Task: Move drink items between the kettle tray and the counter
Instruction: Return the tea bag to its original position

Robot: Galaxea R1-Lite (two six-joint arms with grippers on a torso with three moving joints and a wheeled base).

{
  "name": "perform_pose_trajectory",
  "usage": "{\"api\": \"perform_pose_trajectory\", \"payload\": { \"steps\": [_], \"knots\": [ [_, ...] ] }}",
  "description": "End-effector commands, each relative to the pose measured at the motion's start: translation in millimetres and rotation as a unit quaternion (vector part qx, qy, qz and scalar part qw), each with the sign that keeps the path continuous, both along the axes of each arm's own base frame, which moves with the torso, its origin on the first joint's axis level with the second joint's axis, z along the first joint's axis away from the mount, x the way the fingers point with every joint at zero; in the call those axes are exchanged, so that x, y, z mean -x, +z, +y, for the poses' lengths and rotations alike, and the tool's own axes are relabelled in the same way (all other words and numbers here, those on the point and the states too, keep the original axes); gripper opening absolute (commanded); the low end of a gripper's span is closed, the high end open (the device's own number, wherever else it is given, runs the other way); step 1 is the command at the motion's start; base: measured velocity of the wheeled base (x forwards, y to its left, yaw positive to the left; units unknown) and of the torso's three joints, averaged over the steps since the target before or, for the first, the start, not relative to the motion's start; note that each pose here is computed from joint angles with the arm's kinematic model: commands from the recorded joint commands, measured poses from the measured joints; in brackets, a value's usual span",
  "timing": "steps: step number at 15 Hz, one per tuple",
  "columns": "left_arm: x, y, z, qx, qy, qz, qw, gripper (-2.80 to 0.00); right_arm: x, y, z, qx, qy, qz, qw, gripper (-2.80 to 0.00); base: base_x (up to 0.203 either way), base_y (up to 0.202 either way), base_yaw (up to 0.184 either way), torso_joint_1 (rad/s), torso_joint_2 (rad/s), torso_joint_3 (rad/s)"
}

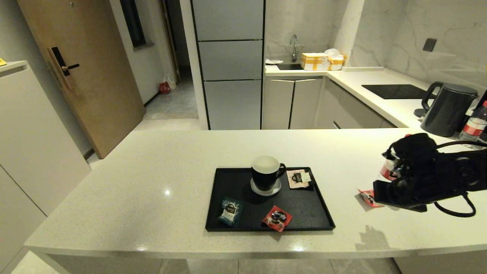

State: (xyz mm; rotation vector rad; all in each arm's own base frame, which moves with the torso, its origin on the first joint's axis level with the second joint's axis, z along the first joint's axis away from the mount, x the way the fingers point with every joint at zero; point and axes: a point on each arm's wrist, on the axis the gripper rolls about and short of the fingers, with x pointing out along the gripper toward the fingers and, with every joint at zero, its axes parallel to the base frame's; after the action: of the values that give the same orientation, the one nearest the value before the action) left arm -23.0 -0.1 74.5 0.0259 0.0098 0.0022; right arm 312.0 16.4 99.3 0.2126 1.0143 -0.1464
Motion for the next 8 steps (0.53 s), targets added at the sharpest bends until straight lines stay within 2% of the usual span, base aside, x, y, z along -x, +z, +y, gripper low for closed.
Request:
{"api": "perform_pose_trajectory", "payload": {
  "steps": [1, 3, 8],
  "knots": [
    [0, 0, 0, 0.000, 0.000, 0.000, 1.0000, -2.80, -29, -32, 2, 0.024, -0.023, 0.028, 0.999, 0.00, 0.000, 0.000, 0.000, 0.000, 0.00, 0.000],
    [0, 0, 0, 0.000, 0.000, 0.001, 1.0000, -2.80, -37, -30, 3, 0.034, -0.044, 0.008, 0.998, 0.00, 0.000, 0.000, 0.000, 0.000, 0.00, 0.000],
    [0, 0, 0, 0.000, 0.000, 0.000, 1.0000, -2.80, -40, -42, 8, 0.034, -0.048, 0.022, 0.998, 0.00, 0.000, 0.000, 0.000, 0.000, 0.00, 0.000]
  ]
}}
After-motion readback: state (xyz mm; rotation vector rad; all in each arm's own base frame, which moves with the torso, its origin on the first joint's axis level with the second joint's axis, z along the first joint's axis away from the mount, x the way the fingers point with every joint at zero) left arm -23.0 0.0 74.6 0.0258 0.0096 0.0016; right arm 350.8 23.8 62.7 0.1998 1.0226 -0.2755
